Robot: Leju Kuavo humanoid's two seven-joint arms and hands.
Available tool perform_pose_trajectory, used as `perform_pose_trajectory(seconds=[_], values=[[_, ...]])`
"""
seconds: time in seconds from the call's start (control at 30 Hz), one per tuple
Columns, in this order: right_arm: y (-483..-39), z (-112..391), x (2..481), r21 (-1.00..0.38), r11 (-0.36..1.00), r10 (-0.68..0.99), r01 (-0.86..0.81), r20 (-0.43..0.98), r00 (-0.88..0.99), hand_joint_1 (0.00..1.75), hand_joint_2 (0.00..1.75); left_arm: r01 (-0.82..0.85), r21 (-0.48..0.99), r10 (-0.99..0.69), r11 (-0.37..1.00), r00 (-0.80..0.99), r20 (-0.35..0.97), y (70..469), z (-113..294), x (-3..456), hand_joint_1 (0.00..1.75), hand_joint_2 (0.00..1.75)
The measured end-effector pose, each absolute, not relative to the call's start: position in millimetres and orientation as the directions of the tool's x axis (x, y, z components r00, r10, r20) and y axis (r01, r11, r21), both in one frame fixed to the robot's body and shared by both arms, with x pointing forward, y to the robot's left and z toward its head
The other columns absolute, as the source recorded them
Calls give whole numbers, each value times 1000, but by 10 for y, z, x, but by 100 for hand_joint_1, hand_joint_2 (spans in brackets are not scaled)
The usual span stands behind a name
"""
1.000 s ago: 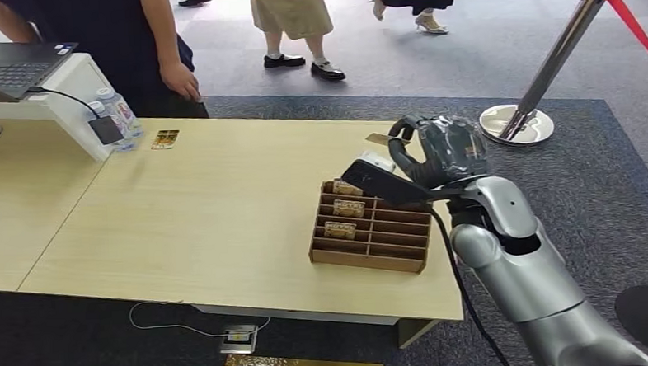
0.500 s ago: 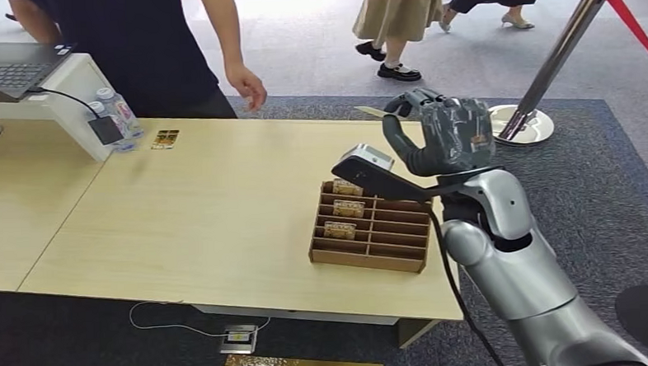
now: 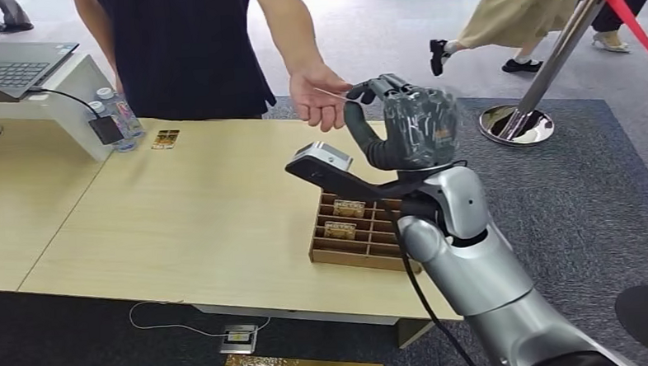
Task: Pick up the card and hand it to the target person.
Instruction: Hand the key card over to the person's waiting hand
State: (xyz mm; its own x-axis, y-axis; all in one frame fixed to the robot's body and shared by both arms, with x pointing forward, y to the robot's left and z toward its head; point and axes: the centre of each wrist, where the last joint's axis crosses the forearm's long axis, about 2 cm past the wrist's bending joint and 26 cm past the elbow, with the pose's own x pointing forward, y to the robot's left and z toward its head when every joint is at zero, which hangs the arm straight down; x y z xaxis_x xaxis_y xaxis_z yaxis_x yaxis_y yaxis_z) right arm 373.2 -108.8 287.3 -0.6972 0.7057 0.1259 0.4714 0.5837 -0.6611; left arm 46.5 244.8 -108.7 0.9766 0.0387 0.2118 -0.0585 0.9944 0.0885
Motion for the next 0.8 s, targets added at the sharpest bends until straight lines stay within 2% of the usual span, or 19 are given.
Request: perform_pose_trajectory(seconds=[0.57,0.67,0.7,0.73,0.8], values=[[-937,2831,3797,-680,566,711,466,116,-694,175,175,-31,88,13,996,980,200,2437,-1084,483,0,0],[-936,2812,3815,-688,560,715,461,119,-689,139,175,-30,89,12,996,980,199,2437,-1084,483,0,0],[-937,2805,3821,-692,558,717,459,123,-686,96,175,-29,89,11,996,980,199,2437,-1084,484,0,0],[-938,2797,3826,-695,556,719,456,126,-683,60,175,-28,89,10,996,980,200,2437,-1084,485,0,0],[-940,2782,3832,-702,553,721,448,134,-680,0,175,-27,89,8,996,980,201,2437,-1084,486,0,0]])
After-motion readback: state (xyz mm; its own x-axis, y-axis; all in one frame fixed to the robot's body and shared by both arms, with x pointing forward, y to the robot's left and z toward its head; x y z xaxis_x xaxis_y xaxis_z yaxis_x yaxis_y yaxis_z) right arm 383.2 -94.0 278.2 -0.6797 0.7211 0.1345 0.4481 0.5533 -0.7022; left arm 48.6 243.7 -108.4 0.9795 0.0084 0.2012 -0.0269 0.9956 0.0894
